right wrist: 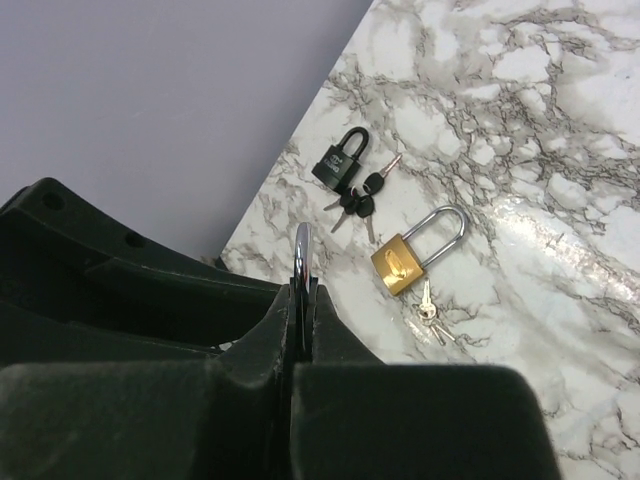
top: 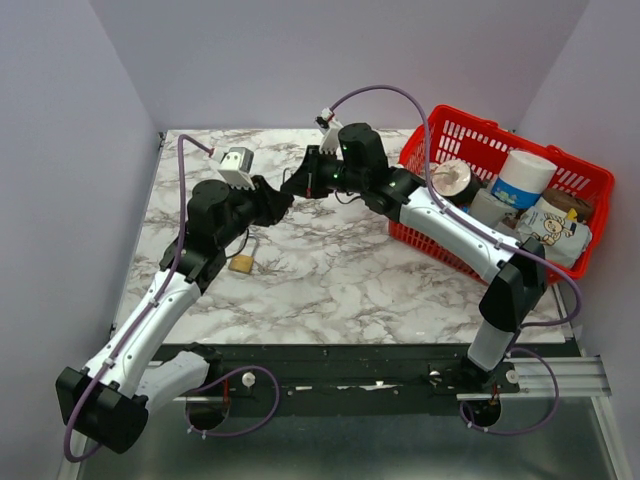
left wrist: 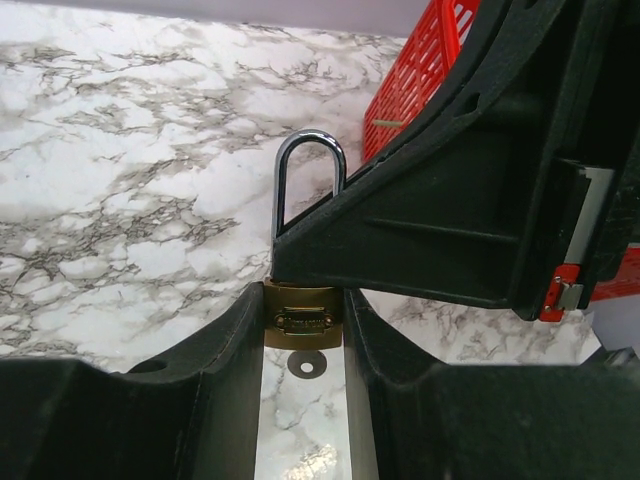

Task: Lock with the key
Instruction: Lock the lock.

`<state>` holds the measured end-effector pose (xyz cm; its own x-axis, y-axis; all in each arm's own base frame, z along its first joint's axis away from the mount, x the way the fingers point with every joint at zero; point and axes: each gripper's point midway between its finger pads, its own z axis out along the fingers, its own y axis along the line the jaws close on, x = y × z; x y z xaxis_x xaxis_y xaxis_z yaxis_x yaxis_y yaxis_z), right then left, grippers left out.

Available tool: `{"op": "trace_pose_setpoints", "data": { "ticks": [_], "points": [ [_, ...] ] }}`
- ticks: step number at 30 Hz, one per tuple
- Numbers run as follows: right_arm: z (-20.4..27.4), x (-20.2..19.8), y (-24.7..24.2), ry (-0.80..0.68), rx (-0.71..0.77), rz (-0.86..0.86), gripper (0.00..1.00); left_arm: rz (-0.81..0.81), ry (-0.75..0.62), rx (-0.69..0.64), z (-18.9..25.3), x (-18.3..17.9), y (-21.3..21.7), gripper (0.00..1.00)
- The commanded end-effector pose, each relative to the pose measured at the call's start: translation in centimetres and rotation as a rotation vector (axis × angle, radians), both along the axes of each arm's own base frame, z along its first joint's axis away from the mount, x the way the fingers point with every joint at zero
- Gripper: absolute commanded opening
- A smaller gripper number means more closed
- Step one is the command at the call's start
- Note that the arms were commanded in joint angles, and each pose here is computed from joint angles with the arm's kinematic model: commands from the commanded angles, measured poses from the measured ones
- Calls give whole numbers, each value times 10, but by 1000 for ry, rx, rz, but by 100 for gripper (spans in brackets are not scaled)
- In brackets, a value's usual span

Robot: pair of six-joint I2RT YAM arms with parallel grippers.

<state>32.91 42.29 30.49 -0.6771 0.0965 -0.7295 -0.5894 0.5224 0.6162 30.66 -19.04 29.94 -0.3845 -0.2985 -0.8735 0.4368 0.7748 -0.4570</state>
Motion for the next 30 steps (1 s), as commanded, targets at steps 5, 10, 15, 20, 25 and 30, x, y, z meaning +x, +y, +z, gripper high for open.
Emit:
{"op": "trace_pose_setpoints", "data": {
  "ticks": [5,10,15,20,25,30],
  "points": [
    [2,-9,-26,-178,-71,130,1,-281,-41,129,14,-46,-2,74],
    [5,-55,-34,-322,-55,415,1,-476,-37,134,18,-75,3,81],
    [2,-109,-45,-397,4,704,1,-616,-114,153,35,-73,3,70],
    [5,-118,-49,-401,-7,747,1,-661,-232,117,49,-75,-6,52],
    [-1,-122,-48,-393,-40,772,1,-729,-233,146,43,-85,-21,50],
    [-3,-124,-49,-401,-54,778,1,-803,-221,155,35,-95,-30,49]
  ]
}}
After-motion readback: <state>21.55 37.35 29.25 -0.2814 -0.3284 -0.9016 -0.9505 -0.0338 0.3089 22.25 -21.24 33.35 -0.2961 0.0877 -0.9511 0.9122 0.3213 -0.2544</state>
